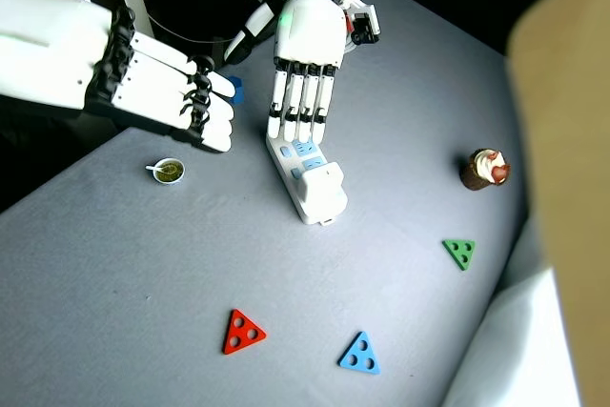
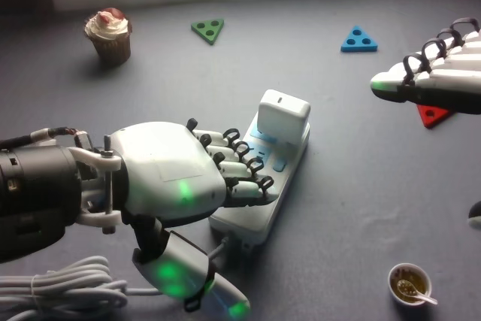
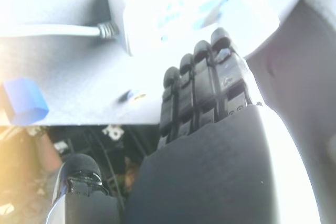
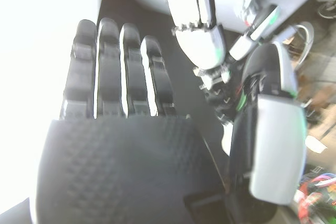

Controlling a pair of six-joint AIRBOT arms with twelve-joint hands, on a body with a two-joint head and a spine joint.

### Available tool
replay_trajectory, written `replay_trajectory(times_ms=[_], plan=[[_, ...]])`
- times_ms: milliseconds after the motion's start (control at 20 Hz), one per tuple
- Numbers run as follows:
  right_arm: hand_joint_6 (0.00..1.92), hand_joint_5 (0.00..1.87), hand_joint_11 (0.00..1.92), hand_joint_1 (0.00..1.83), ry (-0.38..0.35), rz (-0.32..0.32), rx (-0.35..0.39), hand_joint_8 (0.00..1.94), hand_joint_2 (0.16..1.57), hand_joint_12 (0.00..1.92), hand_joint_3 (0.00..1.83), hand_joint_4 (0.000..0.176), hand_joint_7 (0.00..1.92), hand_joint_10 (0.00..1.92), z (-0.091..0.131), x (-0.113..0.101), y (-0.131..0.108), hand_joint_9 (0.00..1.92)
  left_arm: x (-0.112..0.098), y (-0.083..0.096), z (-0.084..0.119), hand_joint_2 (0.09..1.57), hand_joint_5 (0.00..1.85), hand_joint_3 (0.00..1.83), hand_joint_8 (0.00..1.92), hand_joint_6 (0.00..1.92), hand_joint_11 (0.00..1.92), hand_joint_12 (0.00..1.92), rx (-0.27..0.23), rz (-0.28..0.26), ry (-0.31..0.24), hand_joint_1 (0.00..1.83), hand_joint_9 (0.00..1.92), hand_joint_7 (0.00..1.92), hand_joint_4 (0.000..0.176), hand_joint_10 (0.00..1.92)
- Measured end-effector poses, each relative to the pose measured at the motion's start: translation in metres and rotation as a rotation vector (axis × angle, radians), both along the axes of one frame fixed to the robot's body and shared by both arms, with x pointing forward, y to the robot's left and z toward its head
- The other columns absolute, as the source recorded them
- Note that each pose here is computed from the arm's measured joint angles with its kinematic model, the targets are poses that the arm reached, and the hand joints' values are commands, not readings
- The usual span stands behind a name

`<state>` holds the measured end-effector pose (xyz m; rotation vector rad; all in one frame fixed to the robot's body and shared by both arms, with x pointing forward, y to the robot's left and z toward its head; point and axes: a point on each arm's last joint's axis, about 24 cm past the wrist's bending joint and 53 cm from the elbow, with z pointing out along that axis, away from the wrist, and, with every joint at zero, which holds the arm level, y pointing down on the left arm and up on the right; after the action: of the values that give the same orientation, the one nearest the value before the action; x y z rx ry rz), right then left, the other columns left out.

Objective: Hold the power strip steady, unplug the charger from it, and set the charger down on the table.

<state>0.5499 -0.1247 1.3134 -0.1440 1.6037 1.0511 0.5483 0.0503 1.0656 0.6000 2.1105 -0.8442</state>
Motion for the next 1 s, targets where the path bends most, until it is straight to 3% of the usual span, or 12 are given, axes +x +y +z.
replay_trajectory(times_ms=[150,300,400,600,750,1000], plan=[[0.00,0.15,0.29,1.07,0.129,-0.043,0.164,0.01,1.05,0.22,0.00,0.000,0.26,0.01,0.002,0.013,-0.005,0.30,0.002,-0.001,-0.006,0.93,0.15,0.00,0.00,0.00,0.12,0.05,0.002,0.015,0.021,0.00,0.14,0.16,0.000,0.00],[0.00,0.15,0.29,1.08,0.236,-0.081,0.250,0.00,1.06,0.23,0.00,0.000,0.27,0.00,-0.009,0.029,-0.012,0.31,0.002,-0.004,-0.008,0.93,0.16,0.00,0.01,0.01,0.14,0.05,0.003,0.016,0.030,0.00,0.16,0.17,0.000,0.01],[0.00,0.16,0.22,1.10,0.268,-0.091,0.288,0.00,1.04,0.33,0.00,0.000,0.24,0.00,-0.014,0.039,-0.013,0.28,0.005,-0.003,-0.013,0.94,0.17,0.00,0.01,0.01,0.15,0.05,0.007,0.029,0.044,0.00,0.16,0.18,0.000,0.01],[0.00,0.20,0.09,1.08,0.346,-0.114,0.468,0.00,1.03,0.65,0.00,0.000,0.25,0.00,-0.013,0.069,-0.012,0.30,0.003,-0.007,-0.017,0.93,0.16,0.00,0.00,0.00,0.15,0.05,0.006,0.030,0.062,0.00,0.16,0.18,0.000,0.00],[0.01,0.22,0.10,1.10,0.409,-0.112,0.511,0.01,1.05,0.68,0.00,0.000,0.27,0.01,-0.027,0.084,0.004,0.31,0.002,-0.007,-0.022,0.94,0.17,0.00,0.00,0.00,0.15,0.05,0.005,0.038,0.083,0.00,0.16,0.18,0.000,0.00],[0.00,0.22,0.08,1.07,0.496,-0.171,0.673,0.00,1.07,0.72,0.00,0.000,0.27,0.00,-0.034,0.124,0.007,0.30,-0.002,-0.013,-0.027,0.94,0.17,0.00,0.00,0.00,0.15,0.05,-0.010,0.023,0.097,0.00,0.17,0.19,0.000,0.00]])
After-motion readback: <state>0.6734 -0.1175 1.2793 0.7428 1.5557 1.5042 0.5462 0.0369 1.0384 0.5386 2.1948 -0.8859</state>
